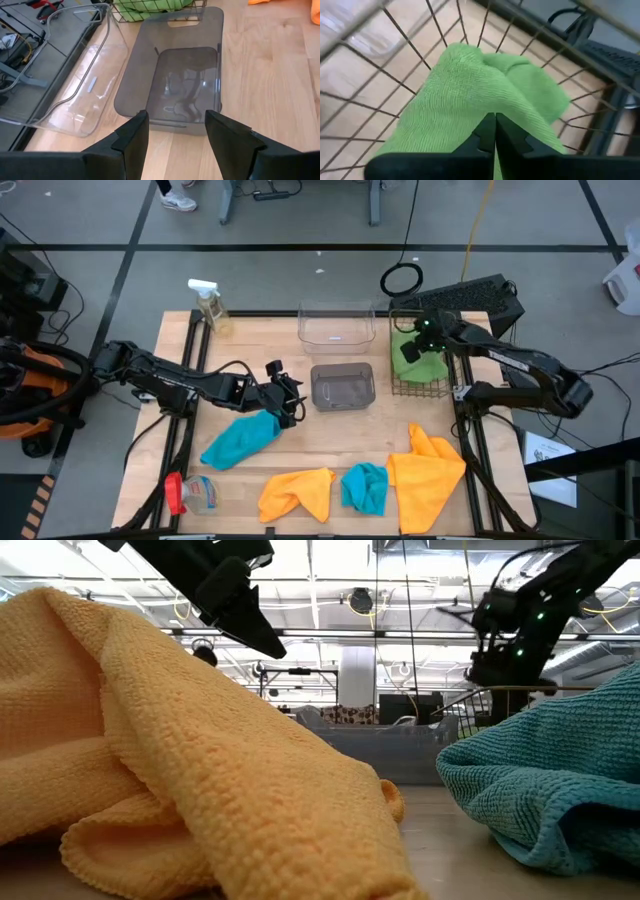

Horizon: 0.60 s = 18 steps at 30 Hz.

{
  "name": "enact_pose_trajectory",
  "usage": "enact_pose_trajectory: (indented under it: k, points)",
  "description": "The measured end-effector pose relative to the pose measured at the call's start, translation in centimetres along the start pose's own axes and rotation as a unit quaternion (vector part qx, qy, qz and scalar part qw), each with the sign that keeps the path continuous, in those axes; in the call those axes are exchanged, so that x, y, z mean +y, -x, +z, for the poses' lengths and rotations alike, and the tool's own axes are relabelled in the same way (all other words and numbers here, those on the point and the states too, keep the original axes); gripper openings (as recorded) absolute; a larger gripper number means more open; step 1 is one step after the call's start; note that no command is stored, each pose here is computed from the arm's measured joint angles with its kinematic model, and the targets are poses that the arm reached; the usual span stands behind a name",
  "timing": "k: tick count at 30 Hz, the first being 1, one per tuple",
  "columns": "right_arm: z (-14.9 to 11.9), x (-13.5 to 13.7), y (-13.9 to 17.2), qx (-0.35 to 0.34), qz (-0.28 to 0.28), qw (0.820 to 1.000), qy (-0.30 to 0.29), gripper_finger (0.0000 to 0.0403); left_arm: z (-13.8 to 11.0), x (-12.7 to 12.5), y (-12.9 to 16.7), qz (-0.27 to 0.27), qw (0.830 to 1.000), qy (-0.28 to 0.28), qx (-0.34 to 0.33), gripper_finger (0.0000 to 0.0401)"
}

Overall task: Sort microfiber towel by color & place in baskets
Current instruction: Put the green microfiber towel into the wire basket

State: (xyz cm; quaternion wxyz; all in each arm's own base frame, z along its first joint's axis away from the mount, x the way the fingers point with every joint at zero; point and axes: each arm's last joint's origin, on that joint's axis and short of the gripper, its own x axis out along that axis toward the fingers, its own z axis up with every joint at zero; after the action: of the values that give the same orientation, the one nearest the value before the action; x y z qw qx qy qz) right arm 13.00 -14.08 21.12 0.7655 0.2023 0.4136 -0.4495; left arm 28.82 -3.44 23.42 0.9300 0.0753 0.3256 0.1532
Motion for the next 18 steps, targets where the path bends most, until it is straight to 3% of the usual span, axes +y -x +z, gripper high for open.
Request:
enact_pose_trajectory:
  k: [7,18]
  points:
    - [-0.5,-0.9,1.1,-0.004,-0.065,0.998,0.023,0.0001,0.0,0.0,0.0,0.0,1.0,0.001,-0.002,0.0201]
    - [0.2,-0.1,-4.1,0.052,-0.068,0.996,0.027,0.0,0.0,0.0,0.0,0.0,1.0,0.002,-0.002,0.0201]
